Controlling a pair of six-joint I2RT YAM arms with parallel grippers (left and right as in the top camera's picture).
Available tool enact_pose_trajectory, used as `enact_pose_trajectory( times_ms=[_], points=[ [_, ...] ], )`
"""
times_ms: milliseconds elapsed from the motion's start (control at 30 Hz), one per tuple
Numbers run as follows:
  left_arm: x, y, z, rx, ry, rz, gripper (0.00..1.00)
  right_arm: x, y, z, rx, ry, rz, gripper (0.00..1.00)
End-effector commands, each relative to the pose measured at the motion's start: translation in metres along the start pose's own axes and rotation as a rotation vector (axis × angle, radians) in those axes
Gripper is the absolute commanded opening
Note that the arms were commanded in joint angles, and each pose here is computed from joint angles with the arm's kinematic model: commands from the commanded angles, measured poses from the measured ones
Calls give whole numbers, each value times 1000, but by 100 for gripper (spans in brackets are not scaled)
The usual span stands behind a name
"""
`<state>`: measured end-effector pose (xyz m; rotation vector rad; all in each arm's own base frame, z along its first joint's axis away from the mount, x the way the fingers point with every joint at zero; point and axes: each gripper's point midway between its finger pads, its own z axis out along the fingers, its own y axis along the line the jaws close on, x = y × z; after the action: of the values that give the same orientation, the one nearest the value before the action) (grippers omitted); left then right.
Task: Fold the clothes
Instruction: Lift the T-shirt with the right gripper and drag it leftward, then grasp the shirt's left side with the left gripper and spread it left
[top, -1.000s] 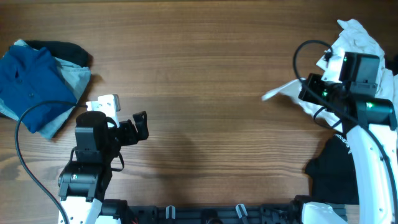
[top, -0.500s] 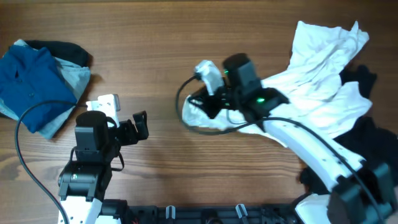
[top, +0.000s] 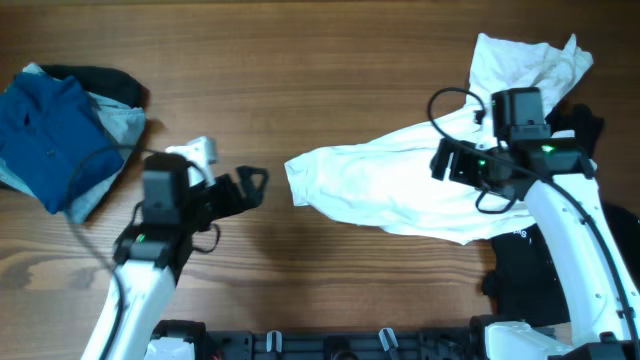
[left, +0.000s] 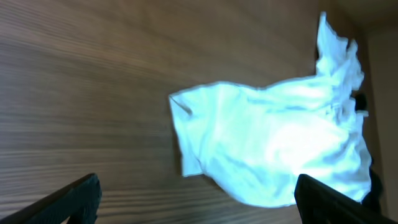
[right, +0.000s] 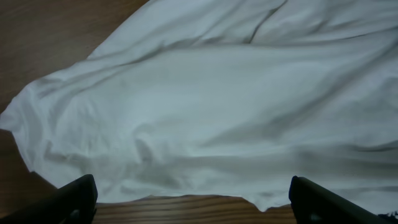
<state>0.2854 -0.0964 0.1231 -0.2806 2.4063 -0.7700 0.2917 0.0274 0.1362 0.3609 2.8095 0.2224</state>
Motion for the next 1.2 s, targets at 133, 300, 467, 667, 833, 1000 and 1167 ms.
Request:
enact_pose_trajectory(
  times_ms=[133,300,467,667,833,1000,1167],
  points=[
    [79,-45,95,127,322,-18,93,0,-12,1,26,2,67,100],
    [127,-54,141,139,421,-84,59,0,-12,1,26,2,67,100],
    [31,-82,140,299,110,-52,4,4,-13,1,32,18,70,100],
    [-194,-46,-4,233,-517,-96,9,5,-17,1,52,20,67,100],
    [-106,21,45,-14,-138,-319,100,6,-18,1,57,25,41,100],
    [-30,16,86,-89,130,-330,100,5,-22,1,82,19,41,100],
    [32,-59,140,41,245,-103,100,5,-22,1,81,19,42,100]
  ],
)
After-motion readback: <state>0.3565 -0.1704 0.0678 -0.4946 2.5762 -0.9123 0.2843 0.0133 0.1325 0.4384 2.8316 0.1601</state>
